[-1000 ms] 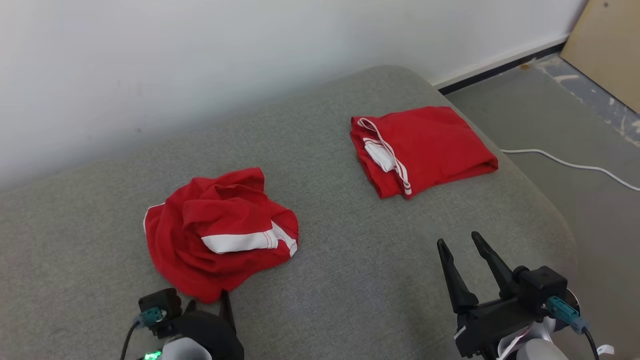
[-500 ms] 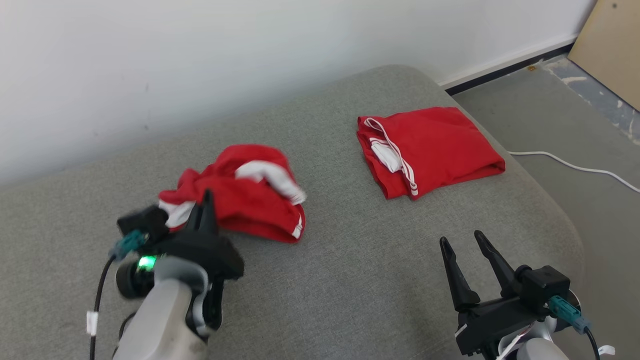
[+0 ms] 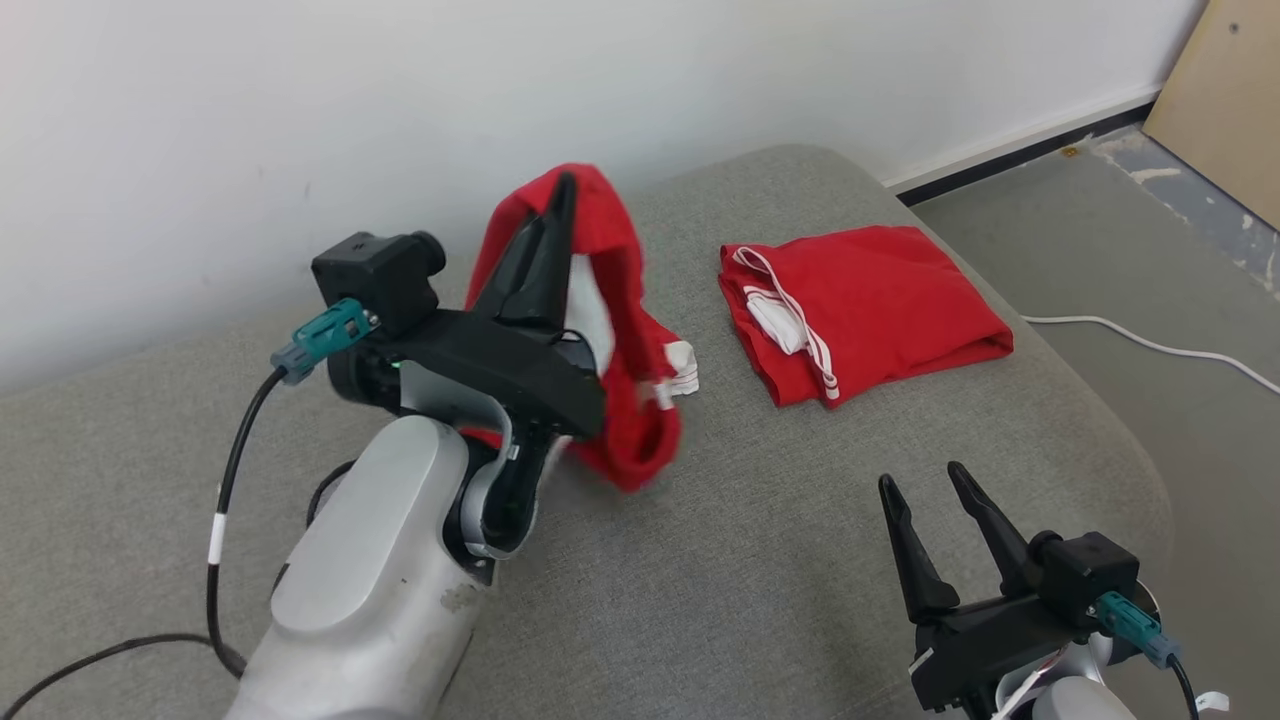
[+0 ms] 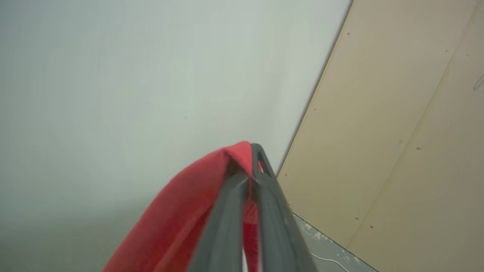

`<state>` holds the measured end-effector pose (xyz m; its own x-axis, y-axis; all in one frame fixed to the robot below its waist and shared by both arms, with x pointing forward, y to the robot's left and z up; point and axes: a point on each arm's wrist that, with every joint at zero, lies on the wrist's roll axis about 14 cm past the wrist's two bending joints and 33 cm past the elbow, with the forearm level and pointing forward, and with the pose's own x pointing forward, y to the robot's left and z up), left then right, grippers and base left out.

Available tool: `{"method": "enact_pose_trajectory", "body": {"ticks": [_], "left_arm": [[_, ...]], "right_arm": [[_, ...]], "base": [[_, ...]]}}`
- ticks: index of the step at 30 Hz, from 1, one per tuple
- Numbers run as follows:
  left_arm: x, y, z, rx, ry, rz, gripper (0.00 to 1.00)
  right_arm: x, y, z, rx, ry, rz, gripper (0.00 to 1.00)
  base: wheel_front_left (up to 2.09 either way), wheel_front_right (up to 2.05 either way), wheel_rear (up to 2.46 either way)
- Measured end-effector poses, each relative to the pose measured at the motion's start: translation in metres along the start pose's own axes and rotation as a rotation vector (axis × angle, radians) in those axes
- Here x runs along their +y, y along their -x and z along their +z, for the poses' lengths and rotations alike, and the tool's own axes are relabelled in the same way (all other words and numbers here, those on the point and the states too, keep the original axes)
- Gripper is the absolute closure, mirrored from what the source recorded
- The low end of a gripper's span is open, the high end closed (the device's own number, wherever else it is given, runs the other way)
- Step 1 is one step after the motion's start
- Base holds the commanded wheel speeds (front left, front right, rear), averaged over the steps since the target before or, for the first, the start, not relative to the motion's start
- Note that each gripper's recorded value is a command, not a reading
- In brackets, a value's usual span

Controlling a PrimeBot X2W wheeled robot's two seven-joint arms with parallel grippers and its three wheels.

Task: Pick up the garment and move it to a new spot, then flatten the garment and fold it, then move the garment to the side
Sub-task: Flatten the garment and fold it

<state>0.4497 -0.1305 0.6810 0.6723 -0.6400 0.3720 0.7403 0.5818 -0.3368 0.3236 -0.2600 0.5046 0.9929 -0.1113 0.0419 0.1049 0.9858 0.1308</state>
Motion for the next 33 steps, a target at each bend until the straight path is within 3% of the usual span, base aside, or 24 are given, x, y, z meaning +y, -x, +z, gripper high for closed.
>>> {"method": "enact_pose_trajectory", "body": {"ticks": [3,5,11,15,16,17,26,33], "left_arm": [[-0.014,-0.001,0.011,-0.028,0.046,-0.031,1.0],[-0.006,0.001,0.01,-0.02,0.035,0.0,1.0],[0.115,0.053,-0.029,0.142,-0.088,0.333,1.0],[0.17,0.085,-0.043,0.217,-0.141,0.486,1.0],[0.182,0.092,-0.044,0.229,-0.158,0.522,0.7],[0.194,0.101,-0.046,0.242,-0.166,0.564,0.0],[0.244,0.162,-0.061,0.282,-0.156,0.795,0.0],[0.243,0.196,-0.076,0.304,-0.009,0.889,0.0]], "right_arm": [[-0.001,0.001,0.0,-0.002,-0.001,-0.004,0.0],[0.0,0.0,0.001,-0.004,-0.004,-0.002,0.0],[0.009,-0.004,-0.004,0.007,-0.011,0.017,0.0],[0.012,-0.007,-0.009,0.024,-0.008,0.026,0.0],[0.012,-0.008,-0.01,0.028,-0.008,0.028,0.0],[0.013,-0.008,-0.011,0.032,-0.008,0.029,0.0],[0.014,-0.013,-0.014,0.041,-0.004,0.037,0.0],[0.02,-0.011,-0.016,0.042,-0.013,0.052,0.0]], "base": [[0.0,0.0,0.0],[0.0,0.0,0.0],[0.0,0.0,0.0],[0.0,0.0,0.0],[0.0,0.0,0.0],[0.0,0.0,0.0],[0.0,0.0,0.0],[0.0,0.0,0.0]]}}
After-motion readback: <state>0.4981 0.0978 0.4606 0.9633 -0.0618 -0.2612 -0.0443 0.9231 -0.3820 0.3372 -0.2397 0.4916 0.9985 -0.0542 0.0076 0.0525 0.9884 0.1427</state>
